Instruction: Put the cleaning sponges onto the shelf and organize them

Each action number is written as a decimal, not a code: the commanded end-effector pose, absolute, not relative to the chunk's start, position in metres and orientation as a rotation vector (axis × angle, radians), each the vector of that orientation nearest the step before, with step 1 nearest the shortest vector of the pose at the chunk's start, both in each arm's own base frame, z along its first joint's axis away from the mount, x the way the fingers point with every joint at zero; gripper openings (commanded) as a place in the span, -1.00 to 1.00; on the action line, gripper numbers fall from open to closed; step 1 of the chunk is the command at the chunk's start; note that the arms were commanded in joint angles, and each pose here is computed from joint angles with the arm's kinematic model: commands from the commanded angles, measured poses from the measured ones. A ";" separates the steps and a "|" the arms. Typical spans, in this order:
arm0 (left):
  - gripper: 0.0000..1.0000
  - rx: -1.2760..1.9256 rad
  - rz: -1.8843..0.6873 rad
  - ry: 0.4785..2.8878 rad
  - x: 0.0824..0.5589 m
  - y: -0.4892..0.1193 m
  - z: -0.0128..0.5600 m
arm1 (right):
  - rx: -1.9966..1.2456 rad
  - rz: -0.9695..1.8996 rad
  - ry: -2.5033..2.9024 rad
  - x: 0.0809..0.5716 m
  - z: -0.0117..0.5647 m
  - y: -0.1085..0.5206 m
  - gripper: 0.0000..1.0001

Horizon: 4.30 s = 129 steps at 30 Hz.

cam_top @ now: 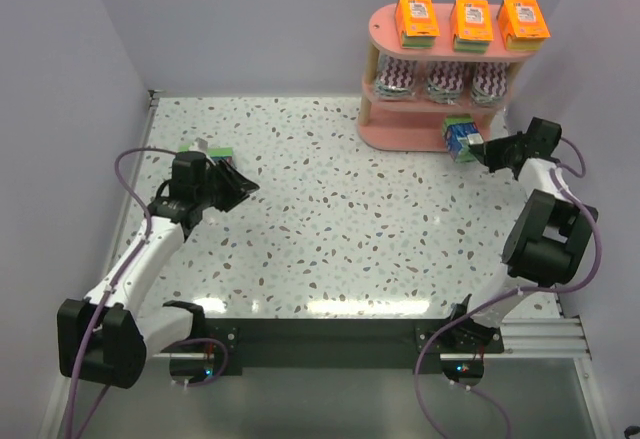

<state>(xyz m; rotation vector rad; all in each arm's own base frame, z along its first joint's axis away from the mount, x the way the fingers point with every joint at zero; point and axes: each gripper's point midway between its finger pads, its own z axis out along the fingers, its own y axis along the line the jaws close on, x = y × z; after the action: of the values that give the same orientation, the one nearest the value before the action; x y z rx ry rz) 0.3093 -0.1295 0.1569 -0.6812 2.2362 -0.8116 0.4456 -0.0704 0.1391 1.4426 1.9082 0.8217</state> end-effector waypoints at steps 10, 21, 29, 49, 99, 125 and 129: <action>1.00 -0.577 -0.767 2.186 0.329 -0.101 0.190 | 1.453 0.778 1.703 0.518 0.146 -0.120 -1.00; 1.00 -0.634 -0.592 2.156 0.351 -0.054 0.195 | 1.474 0.757 1.653 0.541 0.124 -0.136 -1.00; 1.00 -0.690 -0.444 2.140 0.367 -0.012 0.190 | 1.478 0.773 1.641 0.550 0.124 -0.138 -0.62; 0.14 -0.695 -0.433 2.125 0.407 0.046 0.157 | 1.314 0.762 1.847 0.409 0.168 -0.066 0.64; -0.75 -0.478 -0.838 2.417 0.366 -0.132 0.064 | 0.918 0.906 2.369 0.265 0.121 0.069 0.65; -0.70 -0.500 -1.362 2.412 0.261 -0.286 0.086 | 0.869 1.018 2.494 0.304 0.115 0.192 0.66; -0.70 -0.506 -1.350 2.423 0.253 -0.281 0.085 | 0.842 0.936 2.486 0.322 0.108 0.199 0.63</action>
<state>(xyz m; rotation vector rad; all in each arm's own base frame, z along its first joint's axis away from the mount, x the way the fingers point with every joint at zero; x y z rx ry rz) 0.2513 -0.2797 0.0687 -0.5172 2.4822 -1.3125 0.2867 0.1946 0.0884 0.8736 2.6100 0.9614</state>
